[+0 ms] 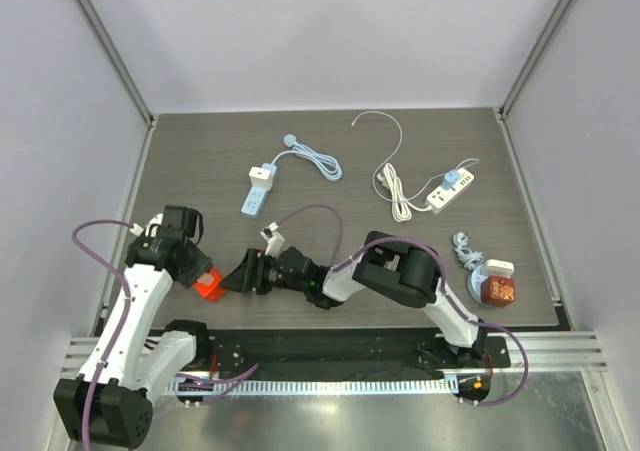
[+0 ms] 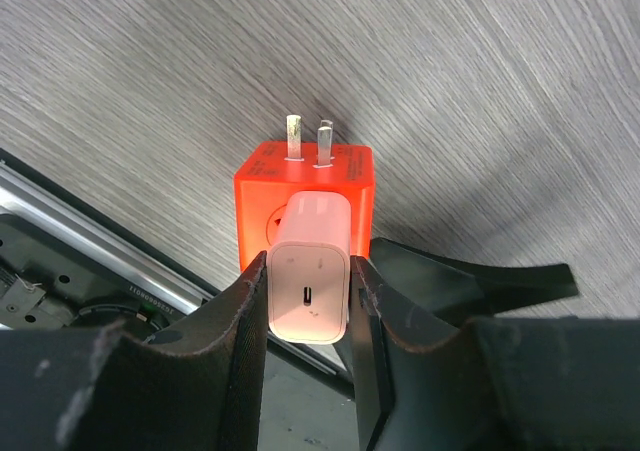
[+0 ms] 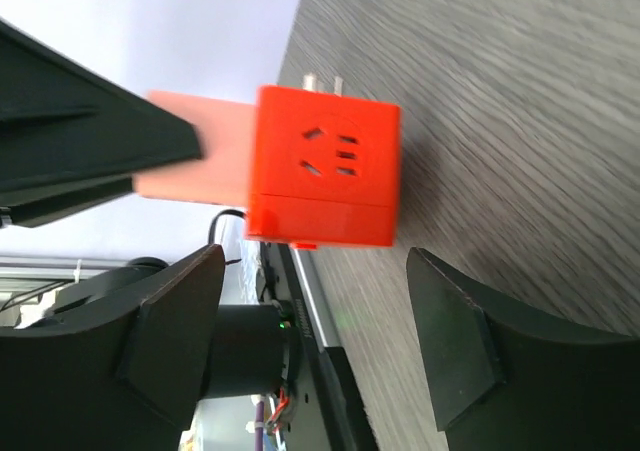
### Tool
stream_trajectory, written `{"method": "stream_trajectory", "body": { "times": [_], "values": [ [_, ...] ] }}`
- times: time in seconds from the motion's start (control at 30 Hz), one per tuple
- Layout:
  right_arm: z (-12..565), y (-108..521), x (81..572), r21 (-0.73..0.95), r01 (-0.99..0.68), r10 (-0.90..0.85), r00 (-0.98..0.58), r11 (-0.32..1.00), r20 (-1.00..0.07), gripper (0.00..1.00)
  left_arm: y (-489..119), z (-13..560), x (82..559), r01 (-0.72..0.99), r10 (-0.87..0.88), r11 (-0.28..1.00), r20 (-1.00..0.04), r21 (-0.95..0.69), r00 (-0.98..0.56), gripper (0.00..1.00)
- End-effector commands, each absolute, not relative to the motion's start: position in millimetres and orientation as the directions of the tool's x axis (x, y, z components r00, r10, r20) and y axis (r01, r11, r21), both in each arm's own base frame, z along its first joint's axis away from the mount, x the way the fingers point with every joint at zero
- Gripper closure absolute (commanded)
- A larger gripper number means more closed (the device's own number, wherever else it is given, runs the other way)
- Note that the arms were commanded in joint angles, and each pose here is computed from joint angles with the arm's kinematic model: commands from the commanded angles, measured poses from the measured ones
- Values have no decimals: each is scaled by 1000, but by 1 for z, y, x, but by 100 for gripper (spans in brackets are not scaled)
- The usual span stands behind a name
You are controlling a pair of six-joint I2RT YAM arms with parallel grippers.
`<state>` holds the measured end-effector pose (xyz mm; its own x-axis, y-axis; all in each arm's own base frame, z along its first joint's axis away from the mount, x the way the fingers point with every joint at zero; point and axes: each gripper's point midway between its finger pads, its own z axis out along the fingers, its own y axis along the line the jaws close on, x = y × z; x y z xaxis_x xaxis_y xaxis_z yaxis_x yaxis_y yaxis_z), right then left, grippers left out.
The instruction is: Pull the plug off the socket
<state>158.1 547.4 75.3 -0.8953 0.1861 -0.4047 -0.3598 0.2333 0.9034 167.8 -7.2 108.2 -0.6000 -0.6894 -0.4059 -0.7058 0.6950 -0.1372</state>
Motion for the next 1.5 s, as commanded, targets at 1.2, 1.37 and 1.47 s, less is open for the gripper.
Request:
{"method": "stream_trajectory", "body": {
  "times": [1.2,1.37,1.47],
  "values": [
    [83,571,163,910,-351,321,-855,219,-407,26,-22,138,159,-851,-885,442,-297,-285,-360,100],
    [85,580,165,917,-335,321,-863,217,-391,48,-16,137,159,-849,-874,452,-327,-273,-360,100],
    [80,583,165,931,-298,325,-876,213,-355,82,-14,141,161,-833,-856,480,-353,-275,-376,100]
  ]
}}
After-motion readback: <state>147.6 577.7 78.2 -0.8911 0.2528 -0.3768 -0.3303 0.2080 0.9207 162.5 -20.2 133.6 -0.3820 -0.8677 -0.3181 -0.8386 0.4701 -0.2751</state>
